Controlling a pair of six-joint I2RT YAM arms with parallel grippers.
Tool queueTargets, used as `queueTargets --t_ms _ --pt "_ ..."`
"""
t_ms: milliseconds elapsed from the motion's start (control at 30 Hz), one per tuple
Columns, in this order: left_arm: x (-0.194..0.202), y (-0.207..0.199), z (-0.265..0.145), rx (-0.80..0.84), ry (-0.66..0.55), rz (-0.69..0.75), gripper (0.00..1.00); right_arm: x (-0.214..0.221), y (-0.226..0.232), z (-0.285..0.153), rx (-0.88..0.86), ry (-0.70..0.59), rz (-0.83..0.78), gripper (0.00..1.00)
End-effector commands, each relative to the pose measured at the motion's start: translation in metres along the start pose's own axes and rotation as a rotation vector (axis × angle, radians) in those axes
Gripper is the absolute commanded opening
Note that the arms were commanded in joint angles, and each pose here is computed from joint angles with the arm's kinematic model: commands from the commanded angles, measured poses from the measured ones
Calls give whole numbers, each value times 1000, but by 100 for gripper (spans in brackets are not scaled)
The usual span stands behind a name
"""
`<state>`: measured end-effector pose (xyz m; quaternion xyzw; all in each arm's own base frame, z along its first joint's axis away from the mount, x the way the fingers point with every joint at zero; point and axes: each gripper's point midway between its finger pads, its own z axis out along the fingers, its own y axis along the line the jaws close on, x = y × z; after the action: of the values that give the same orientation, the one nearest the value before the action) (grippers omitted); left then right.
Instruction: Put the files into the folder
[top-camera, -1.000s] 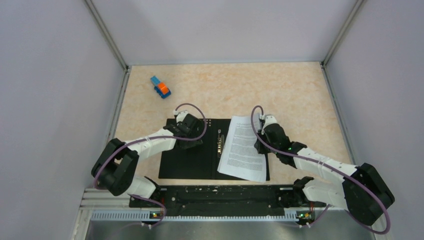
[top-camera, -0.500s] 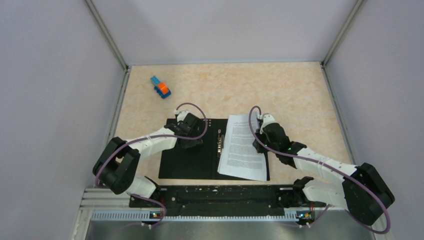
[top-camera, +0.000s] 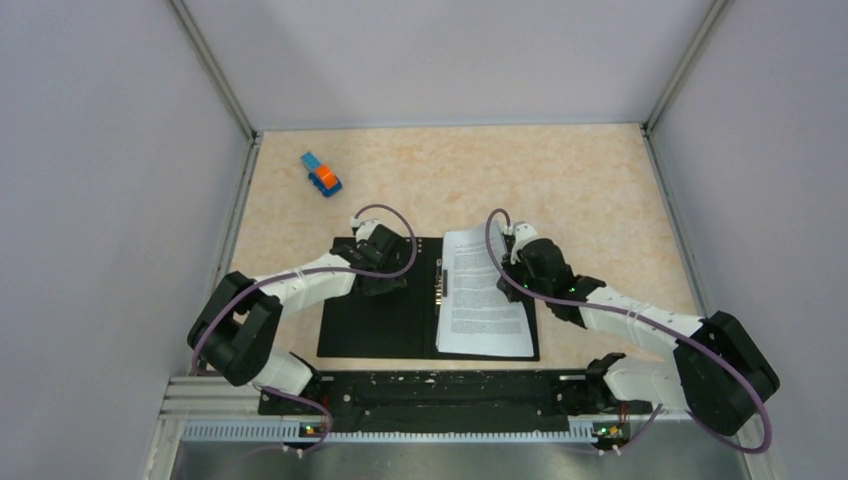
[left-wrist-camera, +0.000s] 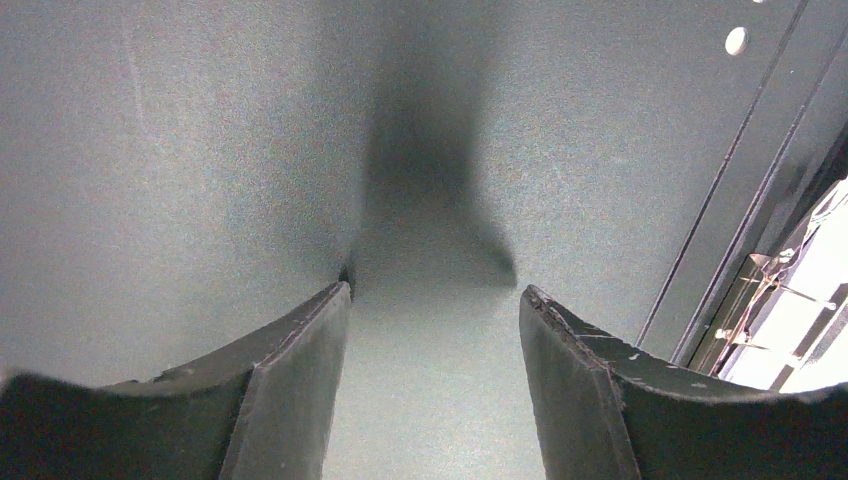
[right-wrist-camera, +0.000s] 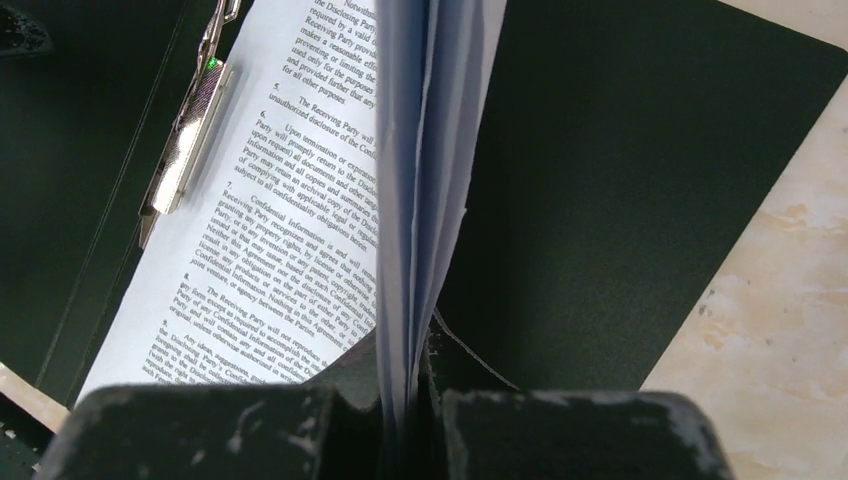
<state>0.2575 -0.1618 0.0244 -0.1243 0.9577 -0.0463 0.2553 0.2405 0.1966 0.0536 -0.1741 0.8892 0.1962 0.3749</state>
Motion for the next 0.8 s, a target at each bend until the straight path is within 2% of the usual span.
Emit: queueTargets --t_ms 0,467,767 --pt "-1 -7 1 13 13 2 67 -24 16 3 -55 -38 -28 0" --pt "-6 -9 -1 12 8 10 67 -17 -4 -6 77 64 -49 0" --pt "-3 -9 0 12 18 8 67 -18 10 -6 17 75 -24 0"
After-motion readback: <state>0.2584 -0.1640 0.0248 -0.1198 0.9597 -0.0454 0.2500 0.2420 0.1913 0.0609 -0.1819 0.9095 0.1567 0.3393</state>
